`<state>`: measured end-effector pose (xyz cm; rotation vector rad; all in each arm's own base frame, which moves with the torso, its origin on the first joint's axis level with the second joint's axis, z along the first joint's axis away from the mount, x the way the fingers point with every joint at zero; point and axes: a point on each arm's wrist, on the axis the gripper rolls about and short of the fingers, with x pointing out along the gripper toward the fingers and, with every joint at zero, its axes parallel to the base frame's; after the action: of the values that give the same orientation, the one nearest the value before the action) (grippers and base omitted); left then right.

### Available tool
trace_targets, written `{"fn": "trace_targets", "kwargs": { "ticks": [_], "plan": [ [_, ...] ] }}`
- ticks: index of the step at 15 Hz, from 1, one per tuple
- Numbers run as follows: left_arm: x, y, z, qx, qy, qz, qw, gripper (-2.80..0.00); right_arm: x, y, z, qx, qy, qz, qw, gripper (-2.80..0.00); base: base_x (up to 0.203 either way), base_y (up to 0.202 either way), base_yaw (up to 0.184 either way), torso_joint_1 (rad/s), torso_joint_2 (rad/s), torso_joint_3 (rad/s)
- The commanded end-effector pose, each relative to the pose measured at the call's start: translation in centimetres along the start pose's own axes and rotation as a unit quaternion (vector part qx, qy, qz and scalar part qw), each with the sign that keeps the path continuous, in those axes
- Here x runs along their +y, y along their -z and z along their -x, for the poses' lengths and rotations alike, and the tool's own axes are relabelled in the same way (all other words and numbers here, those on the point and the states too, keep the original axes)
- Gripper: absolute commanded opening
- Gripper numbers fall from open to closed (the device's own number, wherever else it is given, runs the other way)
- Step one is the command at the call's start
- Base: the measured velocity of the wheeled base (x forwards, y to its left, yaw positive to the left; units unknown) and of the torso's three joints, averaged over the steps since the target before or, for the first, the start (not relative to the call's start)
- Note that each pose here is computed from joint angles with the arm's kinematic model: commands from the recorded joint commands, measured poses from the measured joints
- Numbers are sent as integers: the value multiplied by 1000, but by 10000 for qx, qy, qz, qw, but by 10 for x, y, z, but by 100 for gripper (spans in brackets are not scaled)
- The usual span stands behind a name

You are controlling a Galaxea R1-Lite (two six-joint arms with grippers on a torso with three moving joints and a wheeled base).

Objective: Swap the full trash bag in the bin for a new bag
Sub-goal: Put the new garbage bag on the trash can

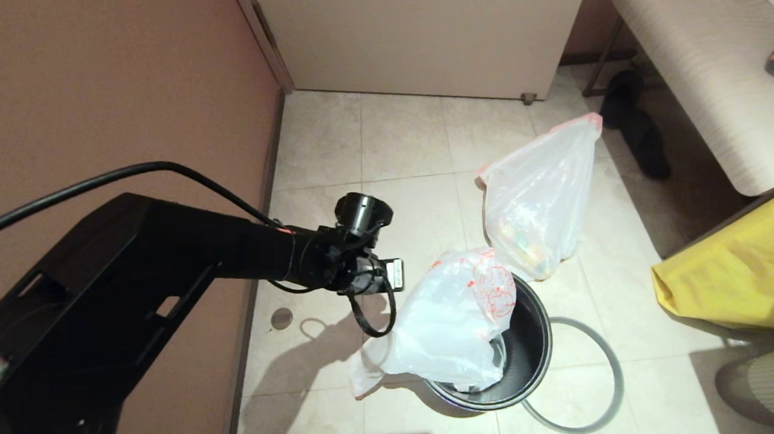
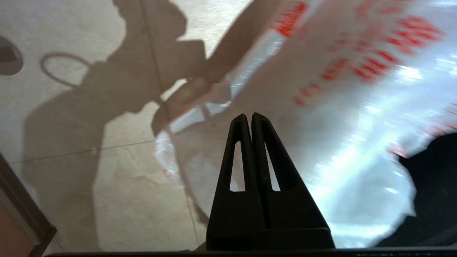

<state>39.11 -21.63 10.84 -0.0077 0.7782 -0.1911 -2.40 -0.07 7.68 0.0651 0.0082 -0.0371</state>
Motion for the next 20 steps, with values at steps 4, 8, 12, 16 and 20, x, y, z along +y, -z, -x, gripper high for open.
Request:
{"fn": "trace_targets", "kwargs": {
  "ticks": [4,8,12,16,20],
  "plan": [
    [44,18,-64,473,-472,315,9973,-280,0,0,0,7,0,-2,10000,-280,0,0,0,0,0,0],
    [47,23,-61,563,-486,329,9967,0,0,0,0,12,1,2,10000,-280,0,0,0,0,0,0],
    [50,46,-49,995,-305,293,9941,0,0,0,0,7,0,-3,10000,-280,0,0,0,0,0,0],
    [62,82,-13,1103,-147,264,9934,0,0,0,0,7,1,-2,10000,-280,0,0,0,0,0,0],
    [91,127,-2,530,-101,-495,9973,0,0,0,0,7,0,-3,10000,-280,0,0,0,0,0,0]
  ]
}}
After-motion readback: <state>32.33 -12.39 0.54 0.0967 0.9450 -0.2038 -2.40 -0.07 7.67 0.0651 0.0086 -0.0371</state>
